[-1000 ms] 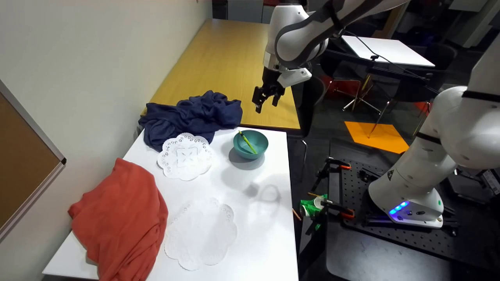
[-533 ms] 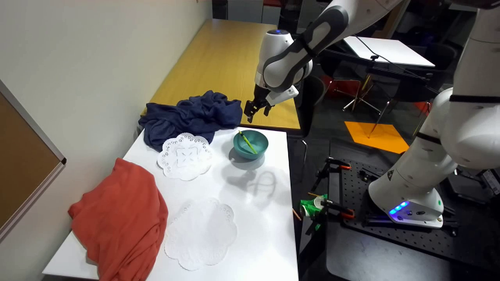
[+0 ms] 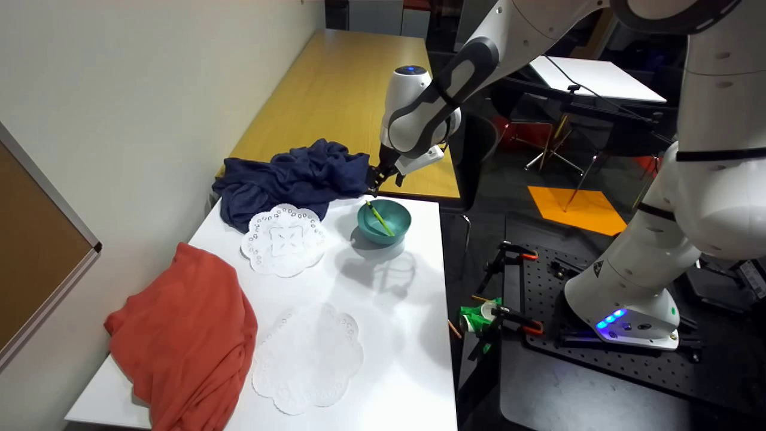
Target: Put the pen on the table
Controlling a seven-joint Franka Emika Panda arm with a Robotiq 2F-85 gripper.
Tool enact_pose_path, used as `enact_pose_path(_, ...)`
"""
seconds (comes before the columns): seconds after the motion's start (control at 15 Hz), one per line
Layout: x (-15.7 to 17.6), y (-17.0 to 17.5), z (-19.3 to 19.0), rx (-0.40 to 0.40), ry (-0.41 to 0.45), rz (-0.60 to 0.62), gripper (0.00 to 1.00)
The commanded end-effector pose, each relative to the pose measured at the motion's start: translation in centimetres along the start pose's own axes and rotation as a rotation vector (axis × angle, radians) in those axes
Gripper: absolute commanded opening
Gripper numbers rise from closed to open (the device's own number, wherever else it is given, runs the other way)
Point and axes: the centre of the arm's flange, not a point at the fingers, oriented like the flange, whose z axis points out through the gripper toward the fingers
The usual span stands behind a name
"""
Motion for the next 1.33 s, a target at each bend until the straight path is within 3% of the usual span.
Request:
enact_pose_path(0.0, 0.1, 0.0, 0.0, 0.000, 0.001, 0.000, 1.00)
enact_pose_path(1.2, 2.8, -0.1, 11.2, -0.071, 0.000, -0.015, 1.00)
enact_pose_path(1.27, 2.8, -0.2, 11.5, -0.076, 0.002, -0.018, 0.75)
